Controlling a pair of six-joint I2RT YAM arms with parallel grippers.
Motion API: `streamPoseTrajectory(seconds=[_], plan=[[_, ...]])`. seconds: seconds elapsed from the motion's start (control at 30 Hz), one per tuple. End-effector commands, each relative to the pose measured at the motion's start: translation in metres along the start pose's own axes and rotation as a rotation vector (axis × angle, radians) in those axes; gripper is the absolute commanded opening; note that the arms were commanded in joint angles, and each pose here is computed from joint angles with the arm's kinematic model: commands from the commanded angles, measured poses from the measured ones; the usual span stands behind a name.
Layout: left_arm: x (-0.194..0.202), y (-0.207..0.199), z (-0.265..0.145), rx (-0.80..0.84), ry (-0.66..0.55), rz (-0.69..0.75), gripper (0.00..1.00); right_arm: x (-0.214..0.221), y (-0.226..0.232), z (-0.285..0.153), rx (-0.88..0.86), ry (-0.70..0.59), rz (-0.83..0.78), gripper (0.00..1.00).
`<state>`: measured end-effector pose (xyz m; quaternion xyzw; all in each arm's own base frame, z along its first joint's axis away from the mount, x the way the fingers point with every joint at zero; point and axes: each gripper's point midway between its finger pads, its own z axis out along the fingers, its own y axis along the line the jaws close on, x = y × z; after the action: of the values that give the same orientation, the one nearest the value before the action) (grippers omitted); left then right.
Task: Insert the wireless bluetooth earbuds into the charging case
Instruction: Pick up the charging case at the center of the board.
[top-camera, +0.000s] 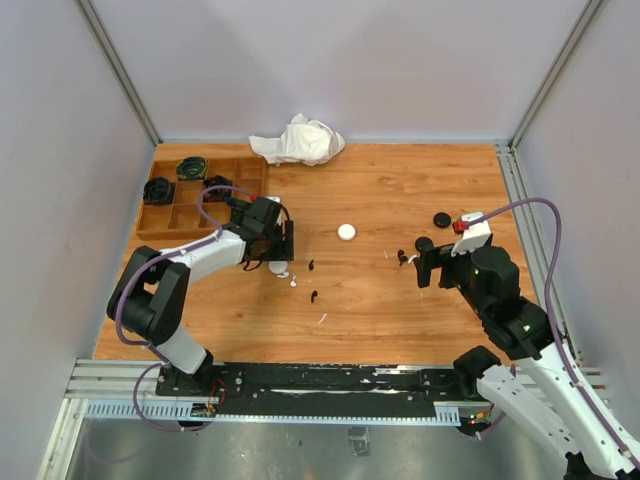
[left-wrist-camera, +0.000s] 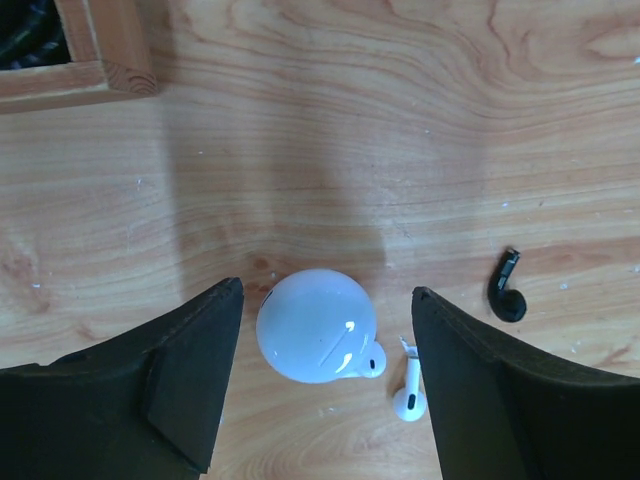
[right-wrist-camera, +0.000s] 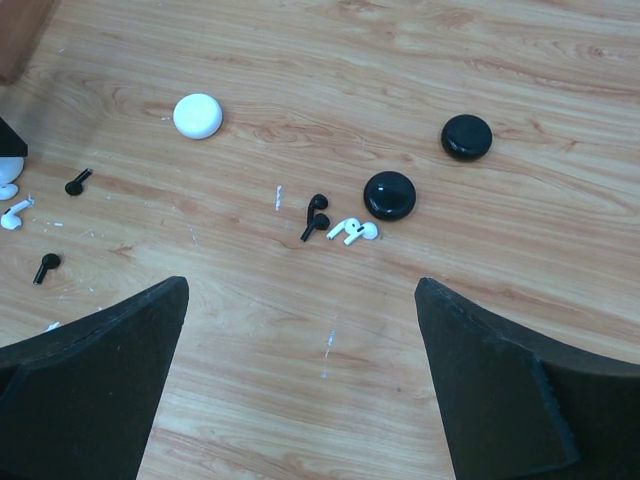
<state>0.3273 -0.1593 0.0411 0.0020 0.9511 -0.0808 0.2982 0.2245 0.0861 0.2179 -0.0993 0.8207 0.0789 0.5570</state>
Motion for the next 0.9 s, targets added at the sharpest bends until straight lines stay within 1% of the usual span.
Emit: streamPoseTrajectory(seconds=[0.0,0.07,0.17,0.3,0.43,0.63,0.7,0.87], plan=[[-0.006,-0.005,0.006,0.018,-0.001,0.028,0.73,-0.002,0.006,0.004,-0.029,-0.016,0.001,0.99],[-0.001,-0.004,0.01,0.014,0.012,0.03,0.71,-0.001,0.007,0.004,-0.037,-0.01,-0.001,0.99],[0.004,-0.004,0.013,0.02,0.032,0.03,0.66,0.001,0.011,0.006,-0.056,0.002,-0.004,0.99],[0.013,-0.004,0.012,0.029,0.055,0.022,0.63,0.004,0.022,0.01,-0.116,0.035,-0.02,0.99],[0.018,-0.003,0.007,0.038,0.049,-0.006,0.56,0.009,0.038,0.016,-0.194,0.071,-0.025,0.99],[0.021,-0.004,0.002,0.053,0.028,-0.058,0.5,0.016,0.064,0.031,-0.315,0.106,-0.022,0.99],[0.023,-0.004,0.002,0.054,0.03,-0.071,0.51,0.017,0.071,0.035,-0.344,0.112,-0.018,0.99],[0.03,-0.002,0.002,0.017,0.049,-0.052,0.57,0.02,0.079,0.038,-0.374,0.132,-0.015,0.99]])
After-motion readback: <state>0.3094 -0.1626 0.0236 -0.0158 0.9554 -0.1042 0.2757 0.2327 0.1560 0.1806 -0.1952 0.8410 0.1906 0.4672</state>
